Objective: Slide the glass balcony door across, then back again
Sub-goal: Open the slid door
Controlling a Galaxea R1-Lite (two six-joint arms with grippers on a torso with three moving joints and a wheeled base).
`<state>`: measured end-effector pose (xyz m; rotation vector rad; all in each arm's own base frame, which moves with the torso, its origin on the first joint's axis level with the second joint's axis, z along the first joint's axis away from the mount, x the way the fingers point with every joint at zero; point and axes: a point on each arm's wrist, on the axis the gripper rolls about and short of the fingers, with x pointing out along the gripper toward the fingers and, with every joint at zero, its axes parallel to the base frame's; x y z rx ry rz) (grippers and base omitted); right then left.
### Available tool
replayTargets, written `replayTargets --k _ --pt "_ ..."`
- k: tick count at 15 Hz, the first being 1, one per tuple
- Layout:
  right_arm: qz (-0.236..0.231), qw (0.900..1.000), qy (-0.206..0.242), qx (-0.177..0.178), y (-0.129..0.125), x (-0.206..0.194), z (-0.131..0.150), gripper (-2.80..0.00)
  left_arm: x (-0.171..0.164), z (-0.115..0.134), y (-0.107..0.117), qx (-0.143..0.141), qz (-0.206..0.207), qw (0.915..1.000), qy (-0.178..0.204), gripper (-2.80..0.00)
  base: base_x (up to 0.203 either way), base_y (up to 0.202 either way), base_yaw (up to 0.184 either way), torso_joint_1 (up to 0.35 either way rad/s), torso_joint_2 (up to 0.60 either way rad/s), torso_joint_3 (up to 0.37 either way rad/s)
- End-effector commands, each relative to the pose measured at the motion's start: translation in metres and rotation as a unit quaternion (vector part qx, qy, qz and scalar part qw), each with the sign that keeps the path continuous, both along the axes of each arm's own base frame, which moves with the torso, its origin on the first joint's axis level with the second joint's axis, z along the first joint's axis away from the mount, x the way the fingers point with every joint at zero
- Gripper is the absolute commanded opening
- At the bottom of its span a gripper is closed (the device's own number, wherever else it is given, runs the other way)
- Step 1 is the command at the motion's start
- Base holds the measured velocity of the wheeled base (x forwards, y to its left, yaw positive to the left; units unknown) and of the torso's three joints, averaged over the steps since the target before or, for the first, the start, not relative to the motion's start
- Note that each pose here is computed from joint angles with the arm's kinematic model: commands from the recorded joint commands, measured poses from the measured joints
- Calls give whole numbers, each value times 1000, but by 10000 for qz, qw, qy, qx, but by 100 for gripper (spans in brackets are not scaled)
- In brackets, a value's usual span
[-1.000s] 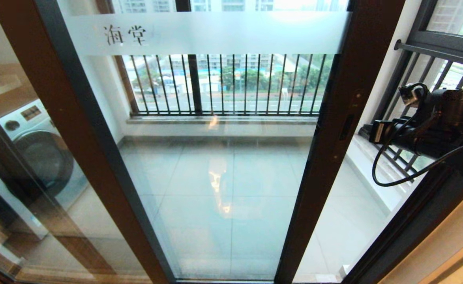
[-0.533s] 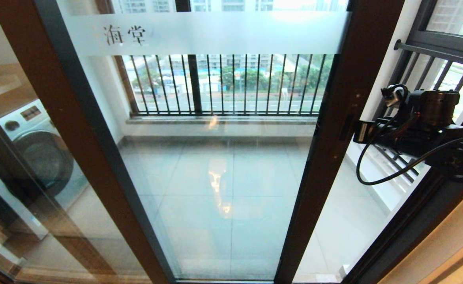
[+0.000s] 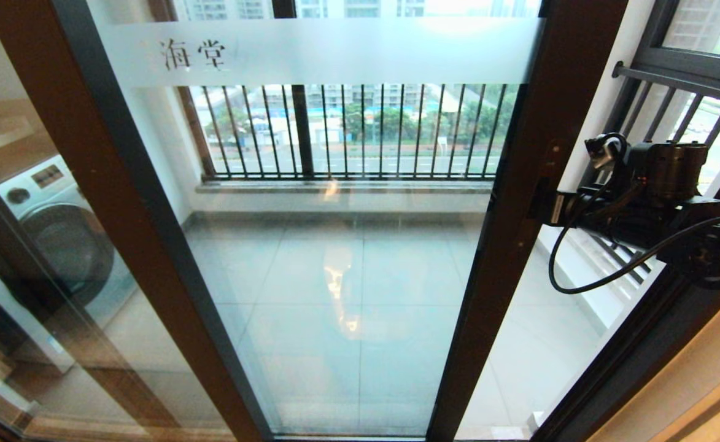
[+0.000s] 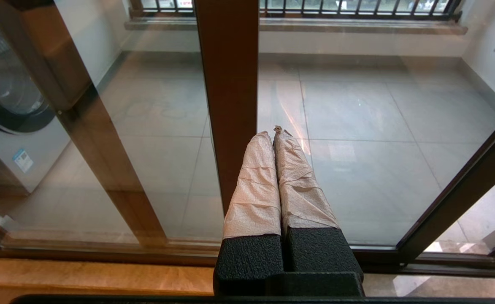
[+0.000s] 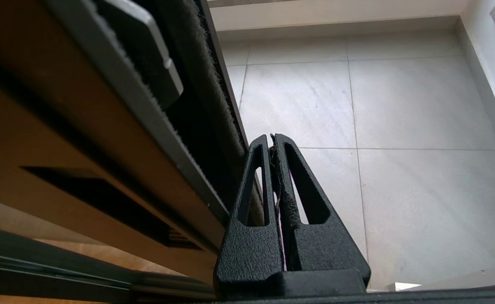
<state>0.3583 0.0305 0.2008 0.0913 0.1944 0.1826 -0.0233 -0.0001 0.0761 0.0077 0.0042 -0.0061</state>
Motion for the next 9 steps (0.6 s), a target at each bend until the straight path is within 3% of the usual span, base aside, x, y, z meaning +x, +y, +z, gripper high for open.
replayTargets --k 1,9 --pt "115 9999 -37 6 7 -2 2 -280 0 0 0 0 0 10000 2 -280 0 0 0 0 0 0" --pt "232 9997 11 -30 28 -4 -2 -280 0 0 0 0 0 10000 2 -280 0 0 0 0 0 0"
